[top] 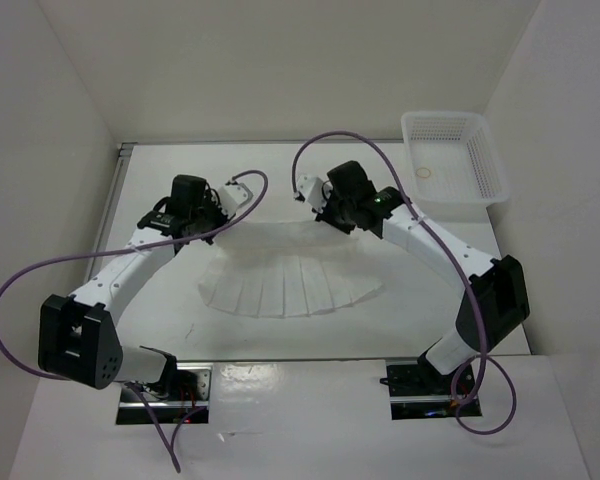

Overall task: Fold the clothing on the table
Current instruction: Fold the skirt

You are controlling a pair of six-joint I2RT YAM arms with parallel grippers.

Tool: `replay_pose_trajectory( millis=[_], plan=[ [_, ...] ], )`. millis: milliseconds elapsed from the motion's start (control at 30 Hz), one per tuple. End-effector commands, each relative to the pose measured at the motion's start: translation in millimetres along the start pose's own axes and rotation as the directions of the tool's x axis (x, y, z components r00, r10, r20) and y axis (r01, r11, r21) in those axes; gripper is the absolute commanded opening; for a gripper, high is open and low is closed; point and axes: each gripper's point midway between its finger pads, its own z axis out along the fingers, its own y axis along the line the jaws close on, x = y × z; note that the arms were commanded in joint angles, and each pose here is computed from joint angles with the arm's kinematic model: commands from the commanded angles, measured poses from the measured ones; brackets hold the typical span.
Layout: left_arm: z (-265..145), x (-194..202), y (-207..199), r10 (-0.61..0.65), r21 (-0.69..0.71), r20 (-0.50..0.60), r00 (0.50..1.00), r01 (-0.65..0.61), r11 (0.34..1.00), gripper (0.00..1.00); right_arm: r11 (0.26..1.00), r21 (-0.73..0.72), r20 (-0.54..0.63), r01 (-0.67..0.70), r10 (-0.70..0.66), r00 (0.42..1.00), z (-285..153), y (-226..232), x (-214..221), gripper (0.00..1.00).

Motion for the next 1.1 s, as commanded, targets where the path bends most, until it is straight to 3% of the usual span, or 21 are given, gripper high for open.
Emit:
replay_pose_trajectory(
  millis=[0, 167, 433, 767, 1067],
  plan=[
    [-10.6, 17.7, -18.4, 0.089, 0.103, -0.033, 0.995, -0.085, 0.991, 0.02, 0.984, -0.162, -0.098, 0.077, -0.094, 0.991, -1.9, 38.9, 28.5, 0.00],
    [-14.6, 33.5, -43.3, 0.134, 0.195, -0.090, 0.987, -0.115, 0.974, 0.02, 0.960, -0.259, -0.152, 0.108, -0.151, 0.977, -0.4, 60.5, 48.3, 0.00],
    [-46.1, 30.6, -61.1, 0.187, 0.294, -0.055, 0.981, -0.163, 0.942, 0.05, 0.950, -0.285, -0.149, 0.128, -0.176, 0.973, -3.5, 65.2, 47.3, 0.00],
    [-65.9, -11.5, -26.1, 0.141, 0.122, 0.023, 0.990, -0.143, 0.982, 0.01, 0.998, 0.013, 0.007, 0.069, -0.069, 0.998, -18.9, 2.8, -13.5, 0.00],
    [-73.2, -50.7, 7.6, 0.073, -0.031, 0.110, 0.991, -0.070, 0.997, 0.00, 0.948, 0.307, 0.144, -0.086, 0.043, 0.989, -45.7, -59.6, -53.4, 0.00]
  ],
)
